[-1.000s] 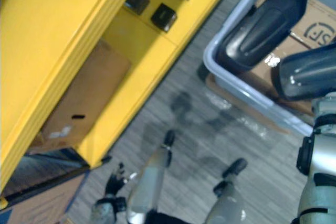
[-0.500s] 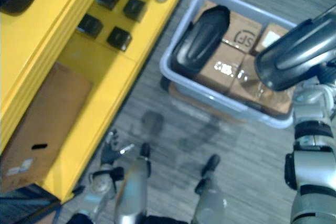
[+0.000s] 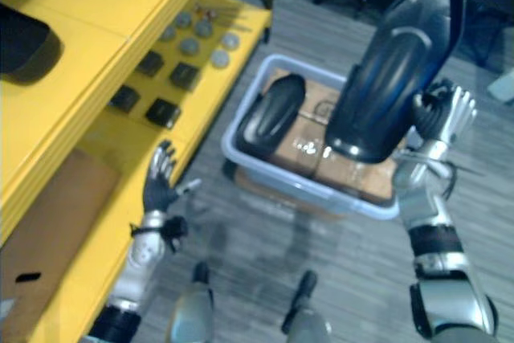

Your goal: Walk over and take plastic housings, then place them on the shelf

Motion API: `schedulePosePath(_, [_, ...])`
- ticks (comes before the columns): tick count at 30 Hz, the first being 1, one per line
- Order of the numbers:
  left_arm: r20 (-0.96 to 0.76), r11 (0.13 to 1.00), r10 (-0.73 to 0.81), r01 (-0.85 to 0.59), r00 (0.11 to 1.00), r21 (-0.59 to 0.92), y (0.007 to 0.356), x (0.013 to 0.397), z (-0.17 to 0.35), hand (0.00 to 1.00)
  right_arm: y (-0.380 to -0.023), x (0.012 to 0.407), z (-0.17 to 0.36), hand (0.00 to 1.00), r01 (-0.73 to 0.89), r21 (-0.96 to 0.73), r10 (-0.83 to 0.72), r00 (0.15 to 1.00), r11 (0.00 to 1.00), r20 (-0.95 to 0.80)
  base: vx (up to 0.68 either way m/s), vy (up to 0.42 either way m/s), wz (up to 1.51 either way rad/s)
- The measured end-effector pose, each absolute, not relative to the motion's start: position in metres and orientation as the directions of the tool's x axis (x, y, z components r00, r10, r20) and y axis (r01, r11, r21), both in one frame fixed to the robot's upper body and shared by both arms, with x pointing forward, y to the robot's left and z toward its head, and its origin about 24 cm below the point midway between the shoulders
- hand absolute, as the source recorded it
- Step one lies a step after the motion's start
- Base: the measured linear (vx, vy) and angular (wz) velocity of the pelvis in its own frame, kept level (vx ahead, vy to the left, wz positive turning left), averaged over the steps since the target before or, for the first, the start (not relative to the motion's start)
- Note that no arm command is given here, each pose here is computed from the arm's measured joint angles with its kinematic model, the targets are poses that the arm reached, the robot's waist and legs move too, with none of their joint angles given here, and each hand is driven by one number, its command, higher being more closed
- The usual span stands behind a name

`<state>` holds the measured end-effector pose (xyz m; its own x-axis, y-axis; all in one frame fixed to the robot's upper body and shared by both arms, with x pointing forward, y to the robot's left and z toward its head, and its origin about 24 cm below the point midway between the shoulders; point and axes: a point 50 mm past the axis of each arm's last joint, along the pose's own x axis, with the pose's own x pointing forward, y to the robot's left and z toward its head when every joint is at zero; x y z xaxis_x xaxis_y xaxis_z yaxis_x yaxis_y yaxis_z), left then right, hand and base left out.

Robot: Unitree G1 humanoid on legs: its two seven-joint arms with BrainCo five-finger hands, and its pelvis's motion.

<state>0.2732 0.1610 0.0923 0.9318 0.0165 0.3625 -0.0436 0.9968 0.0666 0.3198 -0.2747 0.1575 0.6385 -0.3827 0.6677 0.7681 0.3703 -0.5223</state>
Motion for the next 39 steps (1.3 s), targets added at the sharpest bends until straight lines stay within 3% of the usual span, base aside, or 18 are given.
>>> schedulePosePath(6, [0.288,0.982,-0.164,0.129,0.944,0.134,0.135,0.281,0.093,0.0,-0.253,0.313,0.149,1.0,0.692,-0.595,-0.21,0.706,0.409,0.677,0.01,-0.004,-0.05])
schedulePosePath(9, [0.181,0.971,-0.24,0.231,0.954,0.07,0.124,0.283,0.082,0.0,-0.241,0.31,0.15,1.0,0.659,-0.612,-0.121,0.718,0.438,0.686,0.0,-0.002,-0.17])
schedulePosePath(21, [-0.118,0.948,-0.318,0.316,0.941,-0.037,0.115,0.286,0.039,0.0,-0.202,0.308,0.144,1.0,0.536,-0.661,0.066,0.749,0.525,0.659,0.0,0.0,-0.02])
schedulePosePath(32, [-0.15,0.922,-0.386,0.383,0.91,-0.048,0.108,0.29,0.037,0.0,-0.185,0.303,0.129,1.0,0.447,-0.697,0.135,0.781,0.561,0.61,0.0,0.0,0.0])
schedulePosePath(39, [-0.116,0.866,-0.485,0.458,0.867,-0.2,0.089,0.289,0.042,0.0,-0.166,0.296,0.107,1.0,0.363,-0.742,0.204,0.809,0.563,0.551,0.0,0.003,0.01])
